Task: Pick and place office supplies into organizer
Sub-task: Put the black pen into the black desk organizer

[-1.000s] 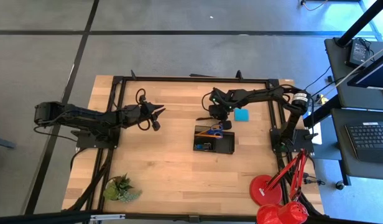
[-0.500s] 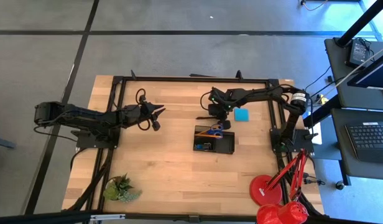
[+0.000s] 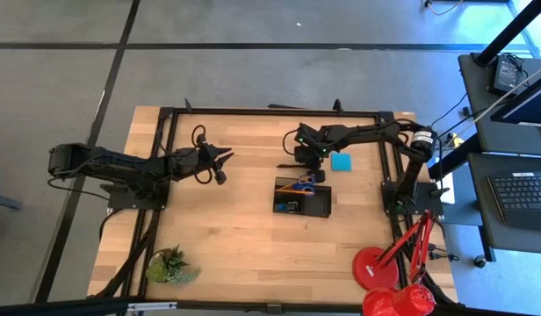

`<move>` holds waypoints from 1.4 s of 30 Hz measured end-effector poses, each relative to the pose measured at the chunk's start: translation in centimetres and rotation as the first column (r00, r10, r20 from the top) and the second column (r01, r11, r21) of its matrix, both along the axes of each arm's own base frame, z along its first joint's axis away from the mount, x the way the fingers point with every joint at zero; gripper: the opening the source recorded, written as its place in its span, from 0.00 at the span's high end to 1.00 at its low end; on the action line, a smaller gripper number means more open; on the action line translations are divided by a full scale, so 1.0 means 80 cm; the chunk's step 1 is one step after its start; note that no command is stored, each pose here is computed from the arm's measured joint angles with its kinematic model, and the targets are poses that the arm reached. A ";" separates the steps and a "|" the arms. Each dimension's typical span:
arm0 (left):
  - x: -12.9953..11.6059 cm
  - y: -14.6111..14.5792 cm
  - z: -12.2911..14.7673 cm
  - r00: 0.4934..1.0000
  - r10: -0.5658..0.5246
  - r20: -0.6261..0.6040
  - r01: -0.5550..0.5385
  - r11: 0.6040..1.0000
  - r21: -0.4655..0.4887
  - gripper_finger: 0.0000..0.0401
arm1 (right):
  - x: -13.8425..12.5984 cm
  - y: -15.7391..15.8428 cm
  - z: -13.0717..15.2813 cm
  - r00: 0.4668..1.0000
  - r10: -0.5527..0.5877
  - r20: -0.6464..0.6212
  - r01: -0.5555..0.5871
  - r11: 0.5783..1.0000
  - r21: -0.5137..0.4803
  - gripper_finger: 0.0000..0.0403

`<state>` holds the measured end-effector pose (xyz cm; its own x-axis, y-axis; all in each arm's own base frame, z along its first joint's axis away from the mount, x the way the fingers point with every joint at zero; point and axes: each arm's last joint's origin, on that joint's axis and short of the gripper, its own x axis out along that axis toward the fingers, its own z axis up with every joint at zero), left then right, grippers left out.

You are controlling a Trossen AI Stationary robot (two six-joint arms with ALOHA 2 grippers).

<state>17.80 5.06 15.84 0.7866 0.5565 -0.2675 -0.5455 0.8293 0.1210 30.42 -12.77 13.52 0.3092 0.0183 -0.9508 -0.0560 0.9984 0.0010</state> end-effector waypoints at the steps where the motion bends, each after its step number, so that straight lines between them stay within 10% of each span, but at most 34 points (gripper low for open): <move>1: 0.000 0.000 0.000 1.000 0.000 0.000 0.000 1.000 0.000 0.82 | 0.000 0.000 0.000 1.000 0.000 0.001 0.000 1.000 0.000 0.91; 21: 0.000 0.000 0.000 1.000 0.000 0.000 0.000 1.000 0.000 0.82 | 0.001 0.000 0.016 0.998 -0.047 0.052 0.048 0.999 -0.003 0.91; 42: 0.000 0.000 0.000 1.000 0.000 0.001 0.000 1.000 0.000 0.82 | -0.028 0.010 0.140 0.913 -0.111 0.392 0.175 0.976 -0.131 0.91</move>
<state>17.80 5.07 15.84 0.7868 0.5565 -0.2668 -0.5456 0.8293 0.1206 28.21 -11.97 24.72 0.6350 -0.1958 -0.7473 0.1231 0.9806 -0.1523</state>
